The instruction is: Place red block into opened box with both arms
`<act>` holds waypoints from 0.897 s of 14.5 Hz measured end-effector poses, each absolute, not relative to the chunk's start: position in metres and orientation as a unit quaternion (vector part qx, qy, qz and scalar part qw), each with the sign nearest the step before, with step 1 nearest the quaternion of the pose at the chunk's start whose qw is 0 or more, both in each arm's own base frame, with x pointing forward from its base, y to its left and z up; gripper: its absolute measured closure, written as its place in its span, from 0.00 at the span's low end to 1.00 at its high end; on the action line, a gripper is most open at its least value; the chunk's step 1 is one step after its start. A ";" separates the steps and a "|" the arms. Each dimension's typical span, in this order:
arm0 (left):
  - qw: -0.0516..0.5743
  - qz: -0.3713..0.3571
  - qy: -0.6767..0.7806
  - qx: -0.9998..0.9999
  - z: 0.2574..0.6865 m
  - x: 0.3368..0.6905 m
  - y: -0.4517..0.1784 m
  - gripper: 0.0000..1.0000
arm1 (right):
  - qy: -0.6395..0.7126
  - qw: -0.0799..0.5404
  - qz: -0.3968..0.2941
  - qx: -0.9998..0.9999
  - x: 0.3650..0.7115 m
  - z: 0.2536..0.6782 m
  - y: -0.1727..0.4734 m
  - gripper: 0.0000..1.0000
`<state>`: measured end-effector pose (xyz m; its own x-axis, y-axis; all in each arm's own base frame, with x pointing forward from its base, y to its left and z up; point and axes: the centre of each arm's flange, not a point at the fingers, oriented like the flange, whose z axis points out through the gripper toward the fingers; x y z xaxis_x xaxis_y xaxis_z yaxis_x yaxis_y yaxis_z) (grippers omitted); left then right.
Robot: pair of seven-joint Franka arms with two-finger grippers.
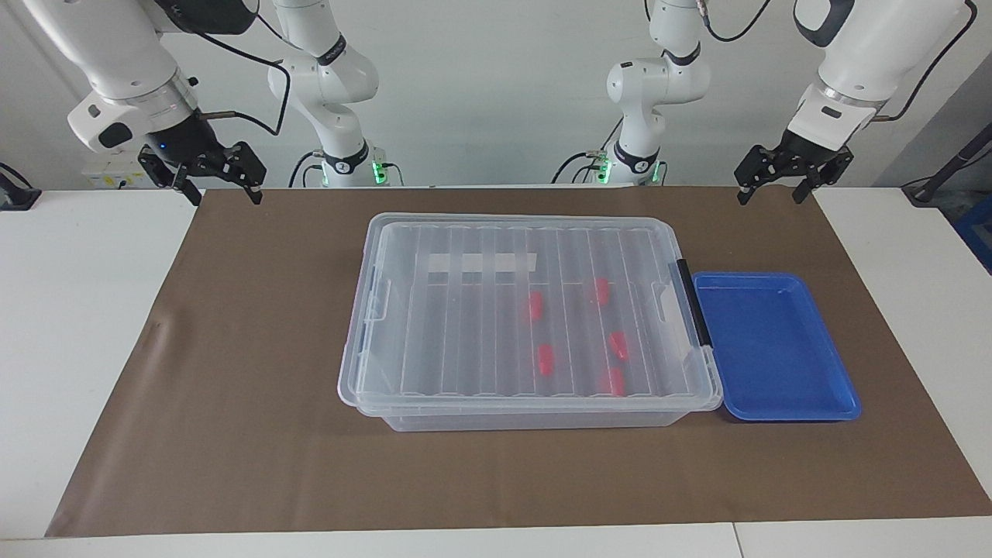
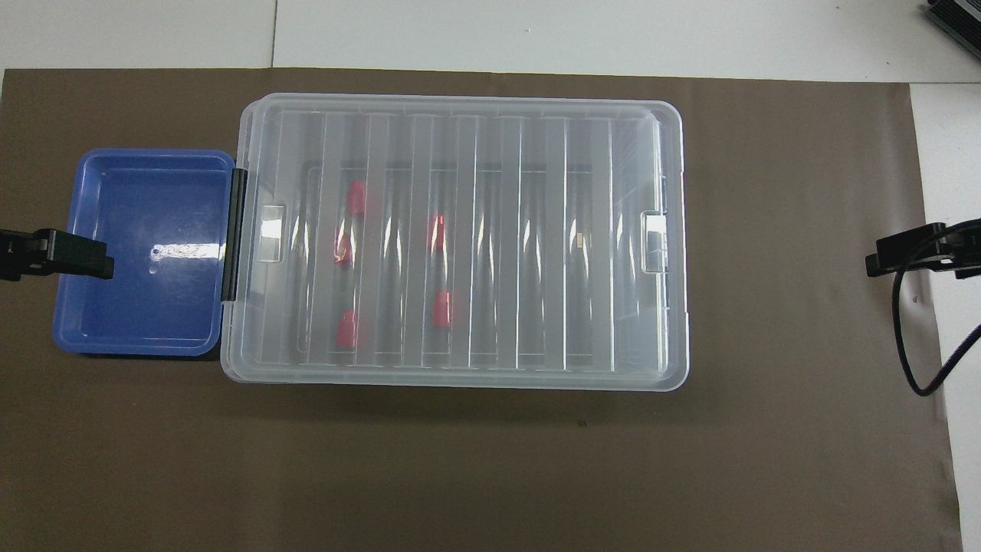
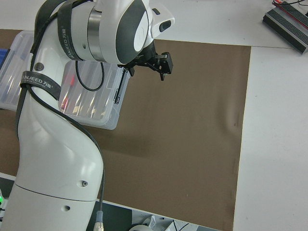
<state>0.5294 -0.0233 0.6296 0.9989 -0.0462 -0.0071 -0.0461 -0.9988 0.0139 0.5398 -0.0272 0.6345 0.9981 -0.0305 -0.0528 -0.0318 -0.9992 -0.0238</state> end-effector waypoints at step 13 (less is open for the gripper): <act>0.007 -0.004 -0.023 1.000 0.630 0.529 -0.023 0.00 | 0.006 -0.011 0.025 -1.000 0.541 0.634 -0.023 0.00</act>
